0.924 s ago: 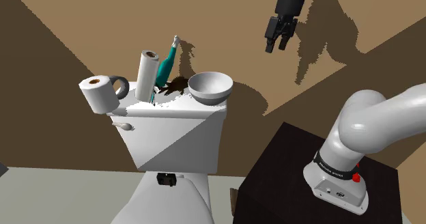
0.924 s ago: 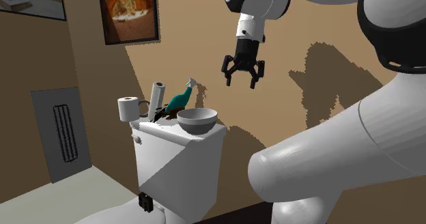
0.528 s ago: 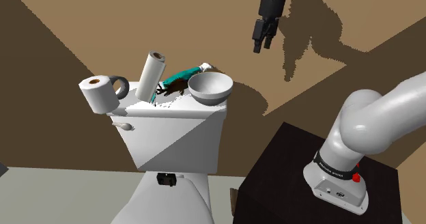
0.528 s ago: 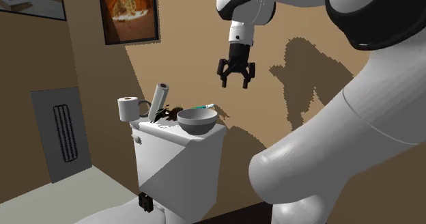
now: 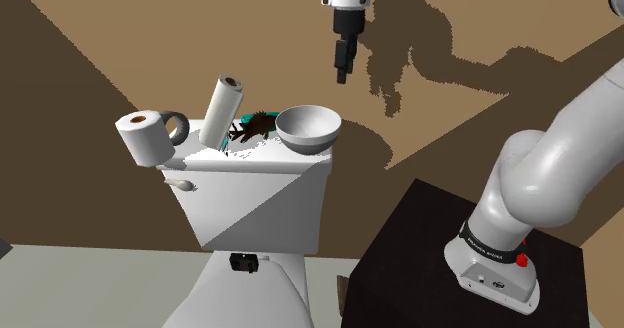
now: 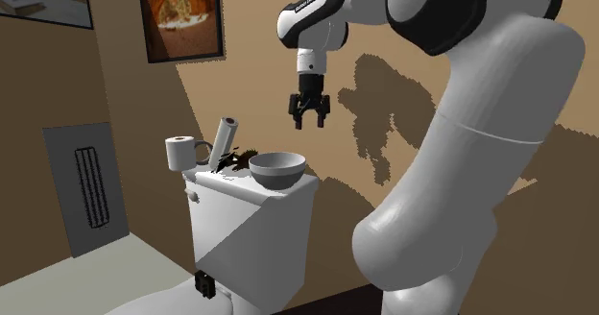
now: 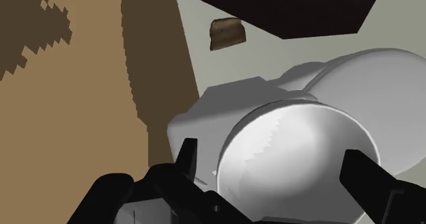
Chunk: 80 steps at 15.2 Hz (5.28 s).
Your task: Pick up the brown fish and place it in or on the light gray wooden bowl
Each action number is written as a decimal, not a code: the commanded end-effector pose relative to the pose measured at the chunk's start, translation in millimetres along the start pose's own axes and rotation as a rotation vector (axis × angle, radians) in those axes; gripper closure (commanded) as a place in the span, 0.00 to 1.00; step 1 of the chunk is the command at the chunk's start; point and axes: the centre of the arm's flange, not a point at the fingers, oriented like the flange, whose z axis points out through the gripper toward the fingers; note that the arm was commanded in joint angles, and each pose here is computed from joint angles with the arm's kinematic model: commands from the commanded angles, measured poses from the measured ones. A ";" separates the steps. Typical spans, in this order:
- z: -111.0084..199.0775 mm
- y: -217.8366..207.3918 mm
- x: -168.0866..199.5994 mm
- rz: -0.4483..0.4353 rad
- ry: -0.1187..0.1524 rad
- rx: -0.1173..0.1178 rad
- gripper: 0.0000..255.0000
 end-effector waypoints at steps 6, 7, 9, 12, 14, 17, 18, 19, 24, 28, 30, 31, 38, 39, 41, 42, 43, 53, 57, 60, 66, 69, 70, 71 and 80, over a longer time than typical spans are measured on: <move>27.7 -16.1 96.8 -0.291 -0.053 -0.053 0.00; 31.9 -20.8 109.7 -0.332 -0.061 -0.060 0.00; 40.7 -31.7 134.7 -0.414 -0.076 -0.075 0.00; 55.0 -51.5 170.1 -0.537 -0.098 -0.098 0.00; 65.2 -66.8 192.0 -0.619 -0.113 -0.113 0.00; 81.5 -92.7 222.2 -0.741 -0.135 -0.135 0.00; 87.3 -102.1 231.4 -0.782 -0.143 -0.142 0.00; 93.1 -111.7 240.2 -0.823 -0.150 -0.150 0.00; 117.9 -123.9 251.7 -0.886 -0.162 -0.161 0.00; 138.5 -119.6 250.1 -0.886 -0.162 -0.161 0.00; 141.5 -118.9 249.9 -0.886 -0.162 -0.161 0.00; 141.5 -118.9 249.9 -0.886 -0.162 -0.161 0.00; 141.3 -120.6 251.7 -0.886 -0.162 -0.162 1.00; 141.1 -124.7 252.5 -0.886 -0.162 -0.162 1.00; 144.5 -120.1 246.9 -0.886 -0.163 -0.161 1.00; 146.6 -111.9 245.1 -0.886 -0.163 -0.161 1.00; 145.0 -110.5 246.1 -0.886 -0.163 -0.161 1.00; 104.5 -120.4 249.3 -0.886 -0.162 -0.161 1.00; 83.4 -121.3 249.0 -0.886 -0.162 -0.161 1.00; 67.6 -121.9 248.8 -0.886 -0.162 -0.161 1.00; 52.1 -122.5 248.7 -0.886 -0.161 -0.162 0.00; 58.2 -61.2 227.4 -0.836 -0.036 0.031 0.00; 63.5 -61.3 227.2 -0.836 -0.036 0.031 0.00; 68.8 -61.4 226.9 -0.836 -0.036 0.031 0.00; 98.2 -61.8 225.6 -0.836 -0.036 0.031 0.00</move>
